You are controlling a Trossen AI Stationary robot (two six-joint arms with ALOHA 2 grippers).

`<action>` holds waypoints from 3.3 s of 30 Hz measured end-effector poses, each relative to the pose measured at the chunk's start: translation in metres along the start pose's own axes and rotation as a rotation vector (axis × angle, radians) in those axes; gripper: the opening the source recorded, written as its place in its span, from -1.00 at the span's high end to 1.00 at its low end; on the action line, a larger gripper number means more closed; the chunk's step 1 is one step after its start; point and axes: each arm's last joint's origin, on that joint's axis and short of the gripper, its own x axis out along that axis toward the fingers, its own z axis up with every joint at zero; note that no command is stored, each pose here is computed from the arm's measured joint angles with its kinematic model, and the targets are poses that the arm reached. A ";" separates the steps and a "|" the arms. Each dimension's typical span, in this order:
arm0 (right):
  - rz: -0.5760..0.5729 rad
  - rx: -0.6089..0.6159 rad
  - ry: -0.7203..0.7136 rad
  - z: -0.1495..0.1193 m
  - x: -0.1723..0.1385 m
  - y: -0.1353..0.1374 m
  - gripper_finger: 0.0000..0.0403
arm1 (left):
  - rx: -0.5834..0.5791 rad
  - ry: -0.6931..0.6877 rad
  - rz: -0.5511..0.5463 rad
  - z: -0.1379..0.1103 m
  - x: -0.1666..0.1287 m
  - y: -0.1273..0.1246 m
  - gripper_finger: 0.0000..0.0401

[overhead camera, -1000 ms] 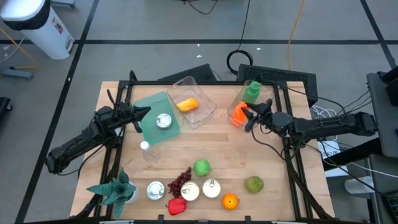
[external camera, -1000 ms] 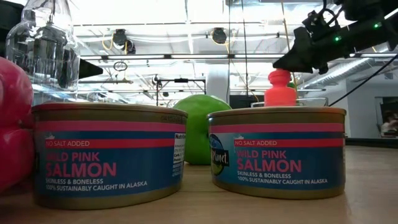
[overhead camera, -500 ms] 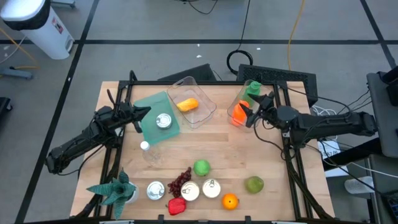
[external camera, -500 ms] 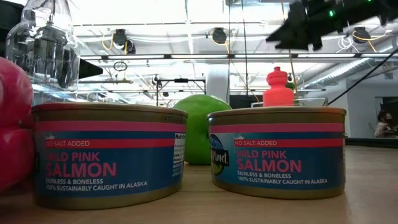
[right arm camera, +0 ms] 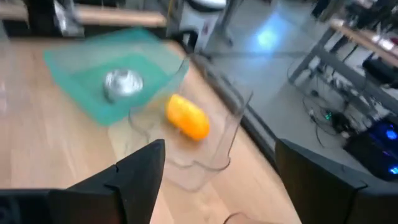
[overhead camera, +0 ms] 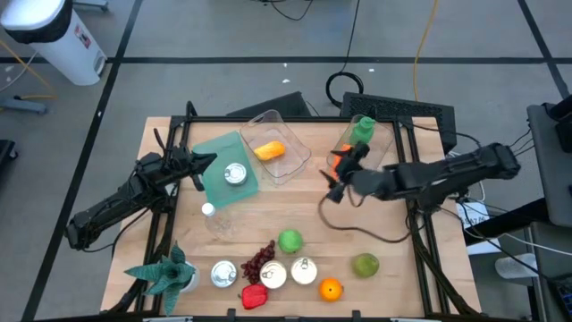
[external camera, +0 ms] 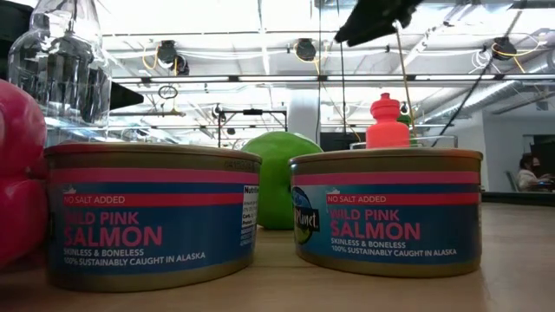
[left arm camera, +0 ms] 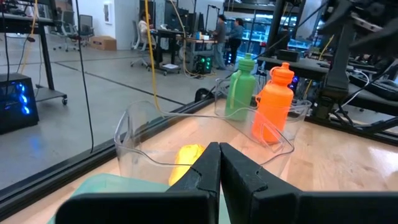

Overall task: Pick & Place Food Item
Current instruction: Put the green pear into the left transparent bin

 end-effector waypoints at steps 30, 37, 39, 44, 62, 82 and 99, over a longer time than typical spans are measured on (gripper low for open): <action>0.559 0.243 0.342 -0.082 -0.126 0.070 -0.42 | -0.016 0.008 -0.002 -0.001 0.000 0.000 0.93; 0.587 0.362 0.408 -0.132 -0.125 0.082 -0.38 | -0.026 0.031 -0.002 -0.003 0.000 0.000 0.93; 0.578 0.373 0.447 -0.143 -0.123 0.081 -0.35 | -0.027 0.040 -0.001 -0.004 0.000 0.000 0.93; 0.612 0.326 0.456 -0.148 -0.126 0.082 -0.23 | -0.028 0.047 0.000 -0.004 0.000 0.000 0.93; 0.746 0.268 0.518 -0.150 -0.139 0.086 -0.03 | -0.022 0.048 0.004 -0.005 0.000 0.000 0.93; 0.664 0.323 0.578 -0.153 -0.134 0.081 0.00 | -0.024 0.050 0.005 -0.005 0.000 0.000 0.93; 0.605 0.416 0.716 -0.158 -0.134 0.078 0.03 | -0.026 0.050 0.005 -0.005 0.000 0.000 0.93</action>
